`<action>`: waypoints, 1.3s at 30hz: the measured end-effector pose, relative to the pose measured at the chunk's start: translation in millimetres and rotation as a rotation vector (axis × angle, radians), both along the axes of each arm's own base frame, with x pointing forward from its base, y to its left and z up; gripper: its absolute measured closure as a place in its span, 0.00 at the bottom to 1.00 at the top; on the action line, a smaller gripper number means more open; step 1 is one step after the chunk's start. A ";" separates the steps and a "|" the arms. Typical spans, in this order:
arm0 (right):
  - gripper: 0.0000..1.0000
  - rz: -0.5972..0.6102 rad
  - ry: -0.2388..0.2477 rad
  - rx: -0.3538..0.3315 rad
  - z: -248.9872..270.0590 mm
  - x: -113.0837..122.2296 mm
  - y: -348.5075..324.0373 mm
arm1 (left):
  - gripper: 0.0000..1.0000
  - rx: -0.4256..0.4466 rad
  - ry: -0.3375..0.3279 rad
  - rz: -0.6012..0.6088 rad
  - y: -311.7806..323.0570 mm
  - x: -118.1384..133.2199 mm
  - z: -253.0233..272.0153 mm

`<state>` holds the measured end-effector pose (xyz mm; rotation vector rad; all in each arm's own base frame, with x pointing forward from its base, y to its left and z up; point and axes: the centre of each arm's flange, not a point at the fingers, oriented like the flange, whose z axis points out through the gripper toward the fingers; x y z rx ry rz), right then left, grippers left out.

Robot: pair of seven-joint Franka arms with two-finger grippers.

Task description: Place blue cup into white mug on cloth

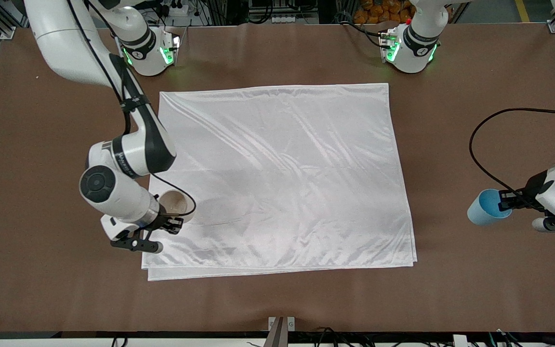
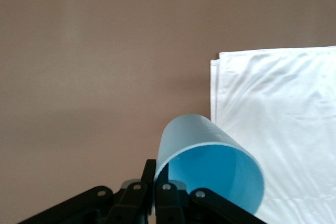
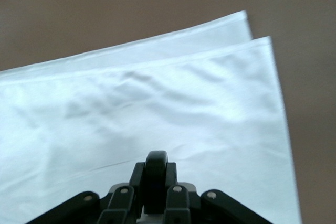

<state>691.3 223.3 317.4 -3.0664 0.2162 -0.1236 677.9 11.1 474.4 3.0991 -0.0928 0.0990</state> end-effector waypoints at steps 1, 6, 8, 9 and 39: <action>0.81 0.001 0.001 0.001 0.0 -3.3 10.0 | 0.96 -0.002 -0.003 -0.007 -4.4 -0.5 2.5; 0.81 0.003 0.006 0.006 -0.5 -21.6 57.5 | 0.96 -0.013 -0.012 -0.040 -24.8 -2.4 9.5; 0.81 0.001 0.009 0.007 -1.1 -28.3 72.5 | 0.96 -0.016 -0.012 -0.048 -30.2 -2.7 10.0; 0.81 0.002 0.010 0.007 -1.3 -31.0 78.2 | 0.96 -0.017 -0.012 -0.051 -32.1 -2.7 10.0; 0.81 -0.021 -0.016 0.044 -12.1 -82.2 180.8 | 0.96 -0.035 -0.008 -0.052 -101.0 -8.5 11.9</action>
